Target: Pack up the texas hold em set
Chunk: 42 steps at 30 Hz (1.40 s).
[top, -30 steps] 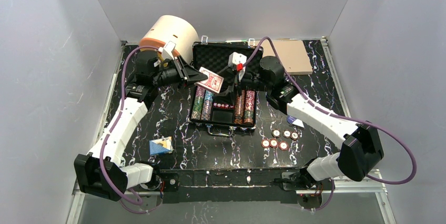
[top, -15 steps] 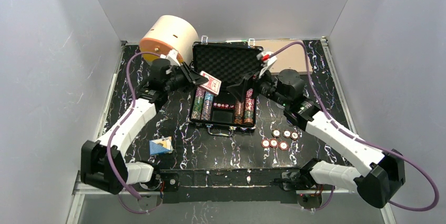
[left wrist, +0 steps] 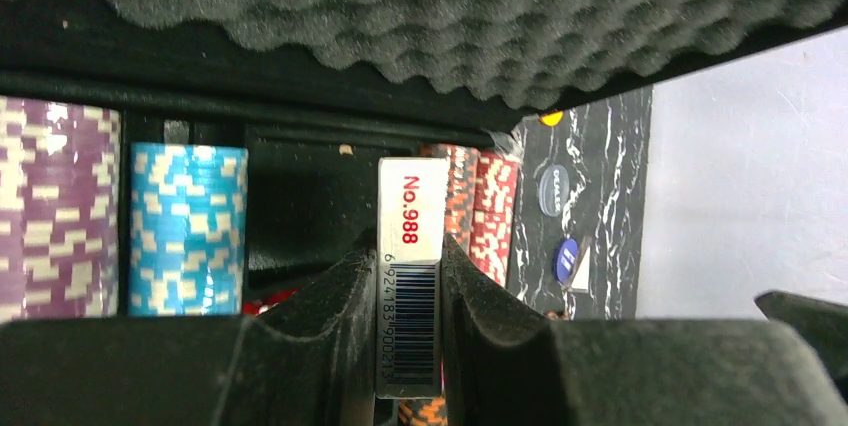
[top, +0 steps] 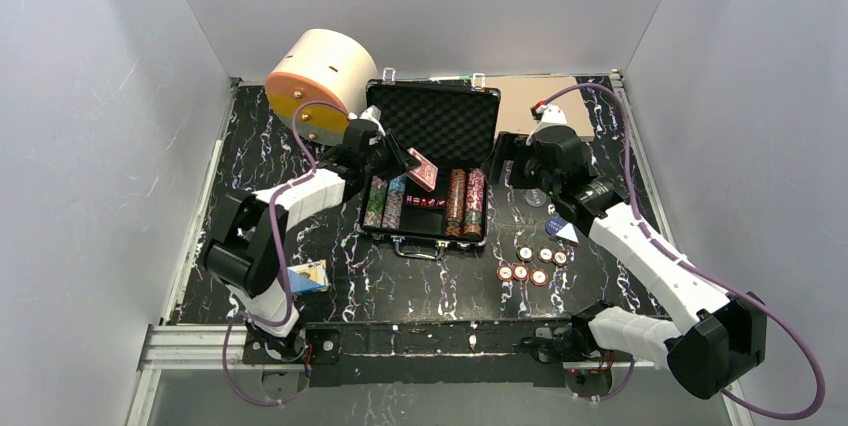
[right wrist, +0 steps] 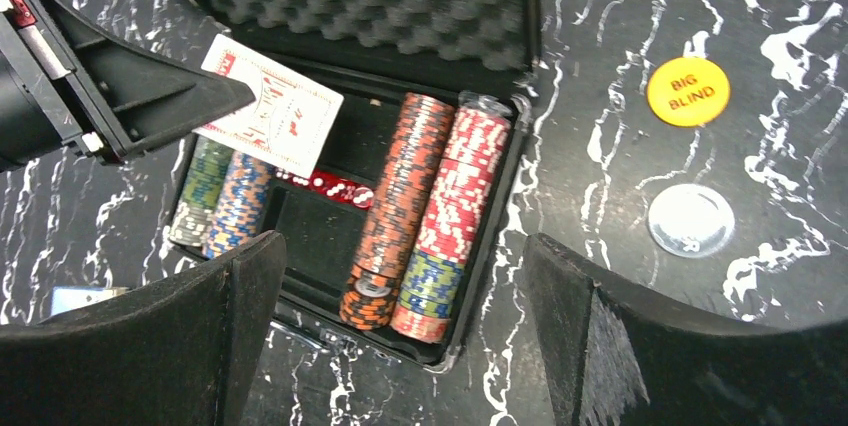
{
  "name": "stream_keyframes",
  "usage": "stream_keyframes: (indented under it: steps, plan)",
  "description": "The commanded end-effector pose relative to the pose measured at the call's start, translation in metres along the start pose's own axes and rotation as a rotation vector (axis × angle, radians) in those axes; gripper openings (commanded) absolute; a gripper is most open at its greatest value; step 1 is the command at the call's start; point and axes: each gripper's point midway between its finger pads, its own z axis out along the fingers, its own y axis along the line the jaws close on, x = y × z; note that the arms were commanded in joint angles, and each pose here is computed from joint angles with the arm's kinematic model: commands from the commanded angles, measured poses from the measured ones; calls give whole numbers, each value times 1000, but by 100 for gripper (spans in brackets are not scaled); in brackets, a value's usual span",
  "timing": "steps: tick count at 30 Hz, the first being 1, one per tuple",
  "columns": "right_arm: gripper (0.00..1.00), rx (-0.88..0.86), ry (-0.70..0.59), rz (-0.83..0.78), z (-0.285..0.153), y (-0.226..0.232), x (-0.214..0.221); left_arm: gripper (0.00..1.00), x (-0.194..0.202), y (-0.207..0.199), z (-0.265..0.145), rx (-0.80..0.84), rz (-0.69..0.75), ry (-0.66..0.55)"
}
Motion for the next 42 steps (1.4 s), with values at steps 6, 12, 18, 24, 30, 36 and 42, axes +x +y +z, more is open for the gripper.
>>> stream_keyframes:
  steps: [6,12,18,24,30,36,42]
  plan:
    - [96,9,-10,-9,7,-3,-8,0,-19,-22,23,68,15,-89]
    - [95,3,-18,-17,11,-2,-10,0,-14,-12,33,58,4,-105]
    - [95,18,-33,-28,8,-7,-10,0,-2,2,42,33,-15,-79]
    - [95,17,-29,-32,9,-6,-9,0,13,18,44,7,-28,-57]
    - [94,7,-14,-25,11,-4,-7,0,12,20,48,14,-31,-76]
    - [94,10,-14,-31,9,-5,-7,0,-1,7,29,73,-52,-165]
    - [94,-1,-12,-31,10,-3,-6,0,3,6,27,100,-97,-162]
